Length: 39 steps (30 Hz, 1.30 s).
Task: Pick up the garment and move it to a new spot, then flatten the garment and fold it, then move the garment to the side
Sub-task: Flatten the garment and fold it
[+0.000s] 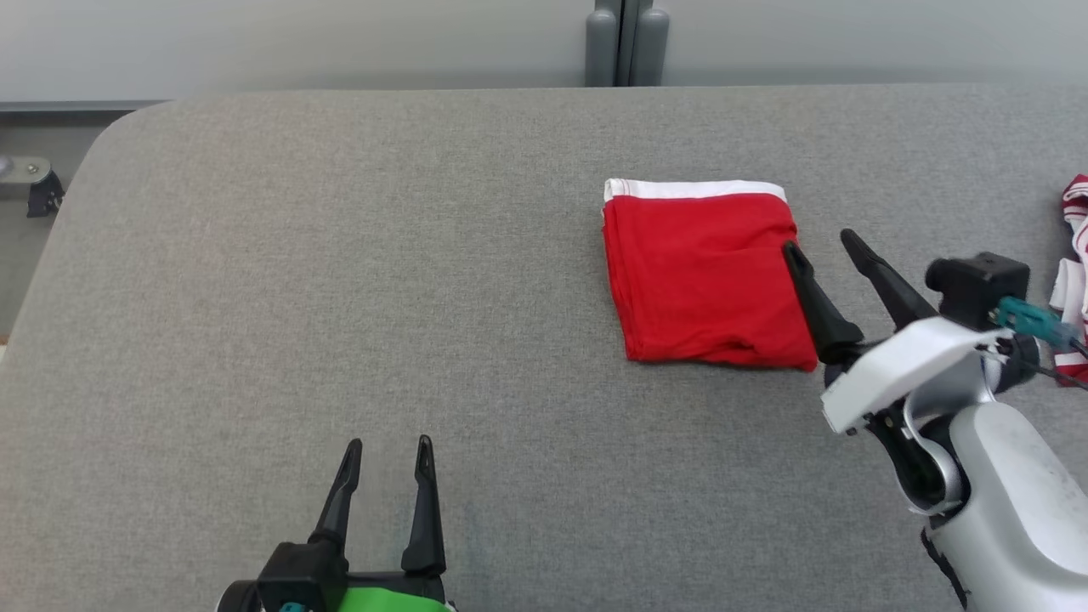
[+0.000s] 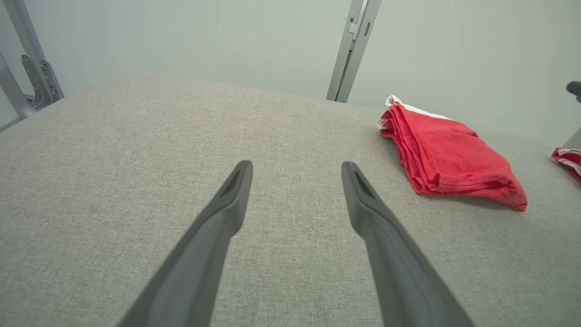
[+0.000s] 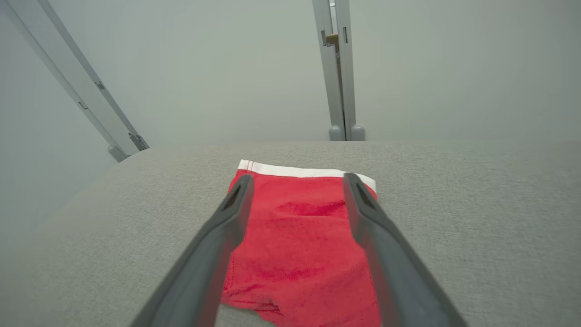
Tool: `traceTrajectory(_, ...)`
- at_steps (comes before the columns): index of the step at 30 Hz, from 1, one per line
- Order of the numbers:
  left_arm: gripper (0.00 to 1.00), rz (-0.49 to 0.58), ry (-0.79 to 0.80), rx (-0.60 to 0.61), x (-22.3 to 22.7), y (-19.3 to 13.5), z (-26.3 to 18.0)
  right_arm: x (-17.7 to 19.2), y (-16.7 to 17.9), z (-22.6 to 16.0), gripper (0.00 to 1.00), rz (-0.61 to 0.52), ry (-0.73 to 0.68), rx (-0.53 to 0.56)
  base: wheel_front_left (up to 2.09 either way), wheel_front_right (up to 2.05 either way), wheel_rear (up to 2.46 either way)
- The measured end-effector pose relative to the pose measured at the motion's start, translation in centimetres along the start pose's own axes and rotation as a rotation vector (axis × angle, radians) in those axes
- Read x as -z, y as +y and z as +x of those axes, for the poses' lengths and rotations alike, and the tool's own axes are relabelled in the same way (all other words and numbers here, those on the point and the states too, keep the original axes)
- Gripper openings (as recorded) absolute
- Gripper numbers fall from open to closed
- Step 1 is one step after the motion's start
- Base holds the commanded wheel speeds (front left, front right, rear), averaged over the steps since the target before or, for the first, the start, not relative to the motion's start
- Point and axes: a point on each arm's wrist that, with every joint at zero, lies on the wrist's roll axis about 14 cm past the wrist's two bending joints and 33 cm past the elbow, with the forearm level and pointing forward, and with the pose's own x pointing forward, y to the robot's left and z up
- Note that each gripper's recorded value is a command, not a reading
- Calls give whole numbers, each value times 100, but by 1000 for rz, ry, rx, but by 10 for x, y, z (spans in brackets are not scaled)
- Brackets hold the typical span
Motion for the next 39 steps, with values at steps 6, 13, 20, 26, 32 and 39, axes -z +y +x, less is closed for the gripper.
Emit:
traceTrajectory(6,100,9,-63,29,-19,-6,-1,-12,-47,-51,100,-60,-94,164,0,0,0)
traceTrajectory(13,100,13,-68,23,-19,-1,-20,2,-68,-107,100,-141,-121,281,0,0,0)
traceTrajectory(20,100,20,-99,15,-26,5,-31,12,-70,-144,100,-243,-103,339,0,0,0)
traceTrajectory(26,100,47,-79,13,-19,12,-42,3,-61,-160,100,-231,-159,365,0,0,0)
traceTrajectory(32,100,58,-71,9,-17,18,-45,11,-62,-173,100,-231,-136,384,0,0,0)
traceTrajectory(39,100,54,-78,8,-18,17,-47,19,-63,-174,100,-231,-109,382,0,0,0)
